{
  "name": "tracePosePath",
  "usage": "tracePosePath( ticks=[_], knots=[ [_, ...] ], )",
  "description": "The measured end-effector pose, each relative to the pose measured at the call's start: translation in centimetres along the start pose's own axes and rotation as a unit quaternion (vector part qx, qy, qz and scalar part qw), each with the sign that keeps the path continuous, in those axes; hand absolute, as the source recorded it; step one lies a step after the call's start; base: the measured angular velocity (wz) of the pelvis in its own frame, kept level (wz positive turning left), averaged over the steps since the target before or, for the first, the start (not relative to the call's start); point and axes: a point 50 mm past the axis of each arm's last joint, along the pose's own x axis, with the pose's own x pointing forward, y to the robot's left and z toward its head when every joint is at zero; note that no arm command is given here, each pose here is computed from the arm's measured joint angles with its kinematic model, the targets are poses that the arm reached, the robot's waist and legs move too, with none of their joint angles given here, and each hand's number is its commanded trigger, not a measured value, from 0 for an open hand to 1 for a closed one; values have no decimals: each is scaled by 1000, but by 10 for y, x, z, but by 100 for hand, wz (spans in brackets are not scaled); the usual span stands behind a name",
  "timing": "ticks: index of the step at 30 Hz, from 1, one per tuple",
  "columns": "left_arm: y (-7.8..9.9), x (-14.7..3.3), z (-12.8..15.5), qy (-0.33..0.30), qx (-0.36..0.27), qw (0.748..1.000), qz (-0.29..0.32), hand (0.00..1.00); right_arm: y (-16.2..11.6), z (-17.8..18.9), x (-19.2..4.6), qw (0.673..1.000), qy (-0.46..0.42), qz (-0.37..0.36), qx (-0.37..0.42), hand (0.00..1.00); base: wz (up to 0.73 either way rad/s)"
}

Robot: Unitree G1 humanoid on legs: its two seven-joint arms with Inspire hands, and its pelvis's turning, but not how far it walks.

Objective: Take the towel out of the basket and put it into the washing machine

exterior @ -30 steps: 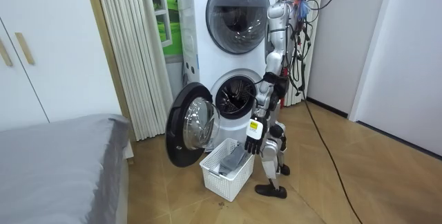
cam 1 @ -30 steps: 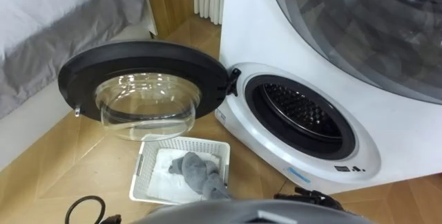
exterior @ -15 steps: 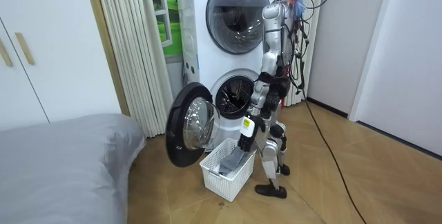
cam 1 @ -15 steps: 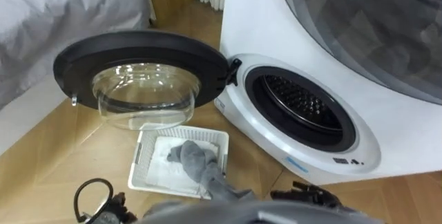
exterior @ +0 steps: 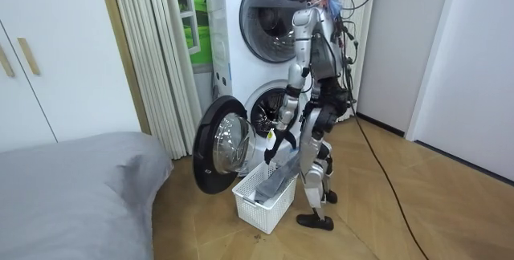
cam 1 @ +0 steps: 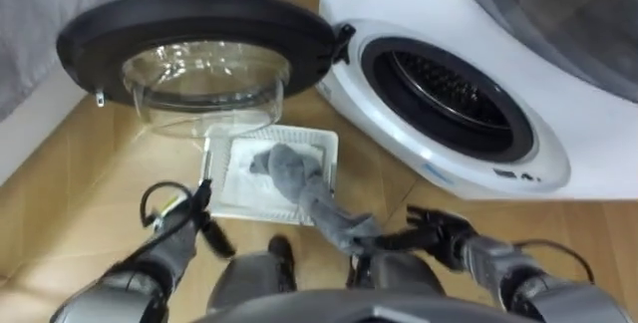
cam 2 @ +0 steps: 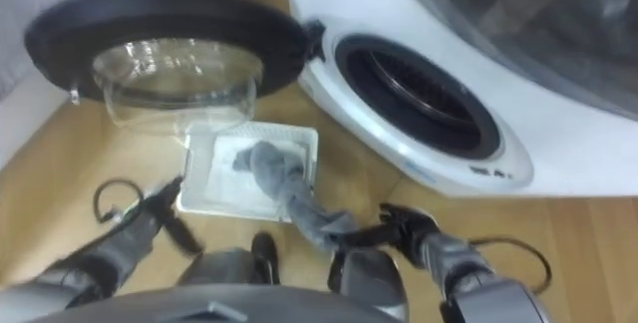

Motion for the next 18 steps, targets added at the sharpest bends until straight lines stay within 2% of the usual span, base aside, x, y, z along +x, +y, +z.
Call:
tracePosePath(
  ticks=[5,7,13,18],
  knots=[
    [17,6,38,-64,43,997,15,0,4,34,3,998,-46,8,-31,0,-7],
    [26,7,52,-84,80,993,28,0,6,48,3,997,-65,10,-43,0,4],
    [43,6,83,-141,153,975,75,0,5,78,1,990,-114,-2,-79,0,1],
    [55,4,97,-171,202,959,98,0,13,108,-3,980,-178,7,-87,0,-3]
  ],
)
